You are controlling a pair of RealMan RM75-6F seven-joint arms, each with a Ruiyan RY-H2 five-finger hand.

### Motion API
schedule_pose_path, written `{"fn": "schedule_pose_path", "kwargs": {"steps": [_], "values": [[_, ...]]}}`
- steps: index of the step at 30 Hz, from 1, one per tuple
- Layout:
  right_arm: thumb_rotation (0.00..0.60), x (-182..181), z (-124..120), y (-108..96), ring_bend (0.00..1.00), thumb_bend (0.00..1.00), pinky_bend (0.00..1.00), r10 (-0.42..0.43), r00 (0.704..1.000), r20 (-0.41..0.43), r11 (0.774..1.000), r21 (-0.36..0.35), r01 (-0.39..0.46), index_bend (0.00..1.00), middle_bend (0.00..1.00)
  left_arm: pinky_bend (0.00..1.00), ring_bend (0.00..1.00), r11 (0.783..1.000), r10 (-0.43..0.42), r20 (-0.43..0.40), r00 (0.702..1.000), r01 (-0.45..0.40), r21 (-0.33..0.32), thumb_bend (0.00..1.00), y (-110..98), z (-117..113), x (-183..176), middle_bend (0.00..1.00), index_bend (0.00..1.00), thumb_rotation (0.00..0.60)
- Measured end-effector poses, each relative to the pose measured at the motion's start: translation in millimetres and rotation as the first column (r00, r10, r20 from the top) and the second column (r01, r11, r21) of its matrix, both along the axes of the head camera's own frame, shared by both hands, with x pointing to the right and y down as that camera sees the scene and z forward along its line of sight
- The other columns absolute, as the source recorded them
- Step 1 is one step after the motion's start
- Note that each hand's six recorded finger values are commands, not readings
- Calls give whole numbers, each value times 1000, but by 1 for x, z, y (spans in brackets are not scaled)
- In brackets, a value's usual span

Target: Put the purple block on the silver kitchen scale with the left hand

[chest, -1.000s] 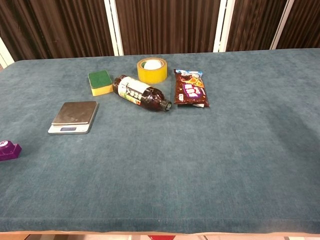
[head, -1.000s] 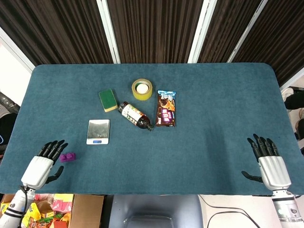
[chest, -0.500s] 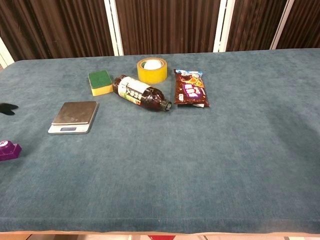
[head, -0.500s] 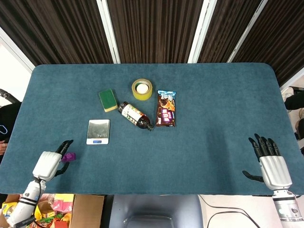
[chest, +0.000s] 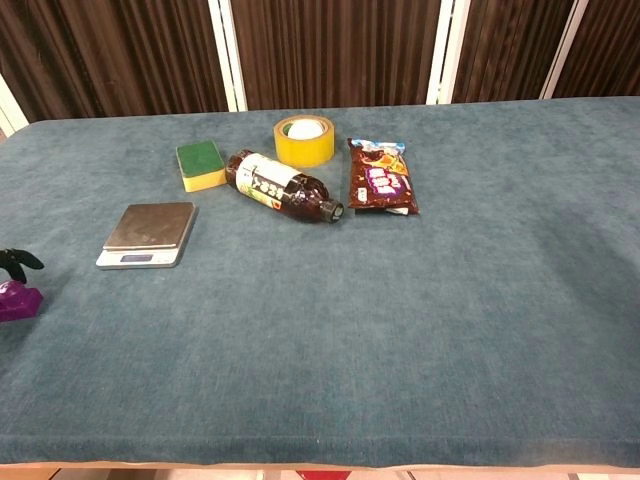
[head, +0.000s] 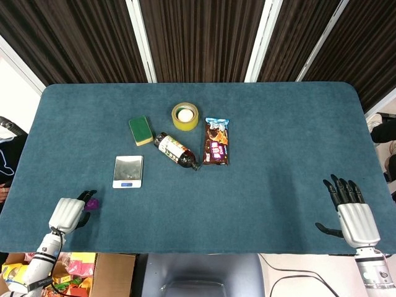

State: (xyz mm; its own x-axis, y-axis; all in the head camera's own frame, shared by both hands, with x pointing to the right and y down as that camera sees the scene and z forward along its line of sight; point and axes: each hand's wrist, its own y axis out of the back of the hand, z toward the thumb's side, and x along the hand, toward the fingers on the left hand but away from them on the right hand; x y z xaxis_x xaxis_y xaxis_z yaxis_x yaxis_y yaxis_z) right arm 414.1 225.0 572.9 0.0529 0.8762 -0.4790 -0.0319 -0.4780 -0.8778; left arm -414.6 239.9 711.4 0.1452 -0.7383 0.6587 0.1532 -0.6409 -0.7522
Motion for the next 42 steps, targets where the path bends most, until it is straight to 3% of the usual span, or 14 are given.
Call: {"fn": "schedule_pose_path", "kwargs": {"steps": [4, 11, 15, 23, 29, 33, 42], "values": [[600, 0, 0, 0, 0, 154, 0, 1, 1000, -1, 1000, -1, -1, 0, 0, 827, 798, 1000, -6, 16, 1000, 6, 8, 392, -1, 2, -3, 374, 297, 600], [600, 0, 0, 0, 0, 154, 0, 0, 1000, -1, 1000, -1, 0, 0, 0, 864, 839, 999, -14, 44, 999, 12, 43, 385, -6, 5, -10, 615, 530, 600], [600, -1, 1, 0, 0, 154, 0, -1, 1000, -4, 1000, -2, 1, 0, 0, 909, 883, 996, -31, 13, 999, 30, 81, 405, -10, 1, -7, 764, 670, 600], [600, -2, 3, 1, 0, 154, 0, -4, 1000, -7, 1000, -8, 4, 0, 0, 925, 901, 984, -30, -97, 995, 47, 173, 414, -34, -13, 15, 803, 710, 600], [600, -2, 3, 1, 0, 154, 0, -9, 1000, -12, 1000, -9, 9, 0, 0, 930, 927, 975, -11, -183, 983, 52, 218, 413, -80, -18, 52, 805, 712, 600], [600, 2, 0, -1, 0, 154, 0, 9, 1000, -5, 1000, -1, -9, 0, 0, 931, 931, 978, -34, -193, 981, 73, 195, 412, -104, -6, 69, 802, 712, 600], [600, 11, -5, -4, 0, 154, 0, 34, 999, 1, 999, 3, -34, 0, 0, 931, 931, 987, -69, -150, 986, 90, 136, 409, -133, 27, 98, 778, 686, 600]]}}
